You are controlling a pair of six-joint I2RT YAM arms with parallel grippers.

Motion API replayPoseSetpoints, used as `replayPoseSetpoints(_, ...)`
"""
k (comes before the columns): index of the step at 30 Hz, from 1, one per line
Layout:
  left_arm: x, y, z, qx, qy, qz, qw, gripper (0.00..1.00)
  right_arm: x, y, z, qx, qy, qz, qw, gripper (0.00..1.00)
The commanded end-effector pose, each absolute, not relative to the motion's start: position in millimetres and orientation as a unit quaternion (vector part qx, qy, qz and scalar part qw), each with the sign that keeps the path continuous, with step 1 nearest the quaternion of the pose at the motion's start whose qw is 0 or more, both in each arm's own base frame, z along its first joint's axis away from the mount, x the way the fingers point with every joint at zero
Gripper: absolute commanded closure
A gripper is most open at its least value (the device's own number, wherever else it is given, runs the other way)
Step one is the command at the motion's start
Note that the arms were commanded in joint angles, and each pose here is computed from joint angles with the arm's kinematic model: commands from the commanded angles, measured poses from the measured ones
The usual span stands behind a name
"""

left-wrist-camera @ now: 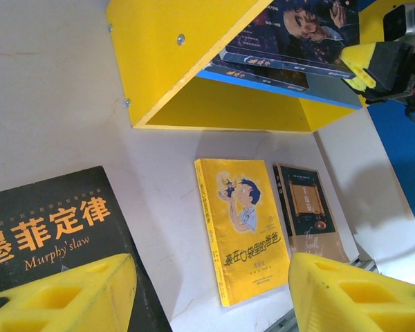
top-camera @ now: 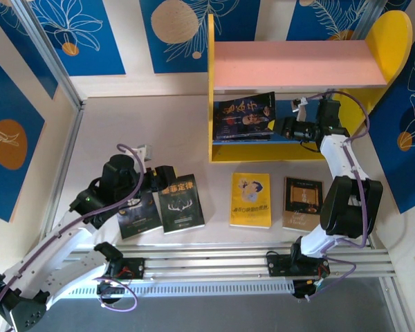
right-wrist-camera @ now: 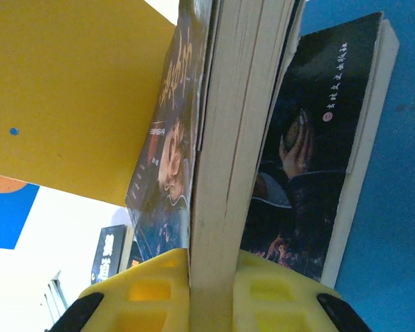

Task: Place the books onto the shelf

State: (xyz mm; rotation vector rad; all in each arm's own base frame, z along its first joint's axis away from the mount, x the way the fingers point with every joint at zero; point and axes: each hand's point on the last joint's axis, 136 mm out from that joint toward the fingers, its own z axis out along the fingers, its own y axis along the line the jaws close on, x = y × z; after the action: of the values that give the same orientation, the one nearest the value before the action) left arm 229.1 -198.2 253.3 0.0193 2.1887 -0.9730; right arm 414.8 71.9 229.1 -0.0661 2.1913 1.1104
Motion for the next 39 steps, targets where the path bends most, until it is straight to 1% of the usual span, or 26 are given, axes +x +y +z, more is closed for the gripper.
replayPoseSetpoints(1,227,-196,257,0.003,0.848,-0.381,0.368,0.39,424,64,230,-0.018,0.853,0.392,0.344,0.79)
replayPoseSetpoints(4,226,-196,260,0.004,0.846,-0.383,0.371,0.39,429,56,222,0.004,0.867,0.364,0.341,0.67)
replayPoseSetpoints(6,225,-196,263,0.006,0.844,-0.386,0.372,0.39,432,48,218,0.019,0.875,0.343,0.342,0.62)
replayPoseSetpoints(11,220,-193,265,0.011,0.844,-0.384,0.374,0.39,435,36,214,0.041,0.885,0.305,0.348,0.54)
replayPoseSetpoints(16,218,-190,268,0.014,0.844,-0.381,0.378,0.39,436,35,213,0.043,0.887,0.301,0.348,0.51)
replayPoseSetpoints(21,218,-190,268,0.015,0.844,-0.380,0.378,0.39,438,37,209,0.041,0.891,0.292,0.346,0.51)
replayPoseSetpoints(28,215,-187,266,0.013,0.844,-0.380,0.379,0.39,447,41,200,0.039,0.901,0.278,0.331,0.54)
replayPoseSetpoints(39,214,-186,268,0.013,0.845,-0.377,0.380,0.38,455,48,192,0.026,0.904,0.275,0.327,0.69)
